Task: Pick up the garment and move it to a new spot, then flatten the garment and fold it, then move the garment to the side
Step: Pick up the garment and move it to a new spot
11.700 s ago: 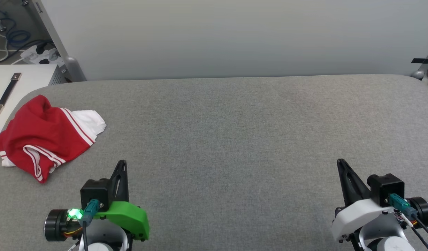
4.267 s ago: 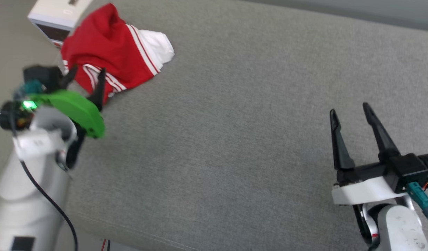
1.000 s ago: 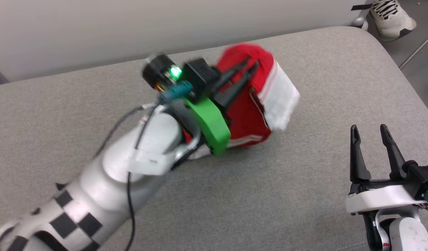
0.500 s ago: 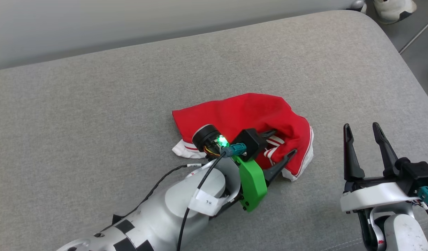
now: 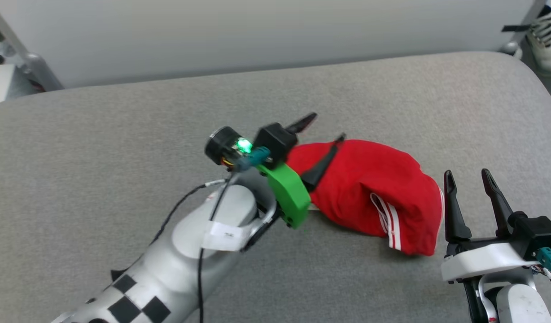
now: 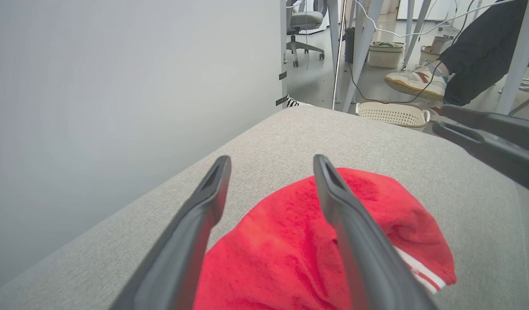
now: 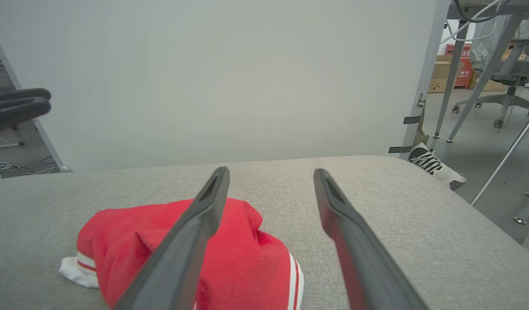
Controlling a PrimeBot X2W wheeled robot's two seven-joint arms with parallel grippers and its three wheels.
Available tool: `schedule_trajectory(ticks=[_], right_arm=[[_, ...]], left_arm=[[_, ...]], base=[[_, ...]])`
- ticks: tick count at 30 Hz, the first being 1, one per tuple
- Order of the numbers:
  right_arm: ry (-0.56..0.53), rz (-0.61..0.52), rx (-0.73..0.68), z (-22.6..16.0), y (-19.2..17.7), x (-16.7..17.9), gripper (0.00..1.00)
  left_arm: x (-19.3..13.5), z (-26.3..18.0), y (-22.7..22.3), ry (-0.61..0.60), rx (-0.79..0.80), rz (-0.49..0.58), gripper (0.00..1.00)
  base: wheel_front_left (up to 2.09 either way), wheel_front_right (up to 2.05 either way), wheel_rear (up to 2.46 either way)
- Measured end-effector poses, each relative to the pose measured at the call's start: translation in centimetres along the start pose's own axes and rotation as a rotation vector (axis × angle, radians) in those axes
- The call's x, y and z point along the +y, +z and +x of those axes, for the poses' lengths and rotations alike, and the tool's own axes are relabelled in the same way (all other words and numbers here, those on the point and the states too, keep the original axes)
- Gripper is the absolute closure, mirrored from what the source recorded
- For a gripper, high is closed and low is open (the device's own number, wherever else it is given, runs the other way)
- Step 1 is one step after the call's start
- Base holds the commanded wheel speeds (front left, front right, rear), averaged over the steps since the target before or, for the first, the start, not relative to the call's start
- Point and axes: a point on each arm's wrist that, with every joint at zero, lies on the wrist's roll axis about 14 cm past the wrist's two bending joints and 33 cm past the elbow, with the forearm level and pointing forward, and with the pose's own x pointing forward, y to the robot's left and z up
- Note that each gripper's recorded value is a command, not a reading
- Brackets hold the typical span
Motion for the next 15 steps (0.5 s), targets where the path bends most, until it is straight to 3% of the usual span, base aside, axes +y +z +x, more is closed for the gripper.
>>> schedule_trajectory(ticks=[8,15], right_arm=[[0.062,0.01,-0.024,-0.2,0.8,2.1,0.0],[0.099,0.003,-0.032,-0.8,1.2,3.3,0.0]], left_arm=[[7.1,-8.2,4.4,0.348,-0.174,-0.02,0.0],[7.8,-16.1,3.6,0.556,-0.223,-0.056,0.0]], base=[[0.0,0.0,0.0],[0.0,0.0,0.0]])
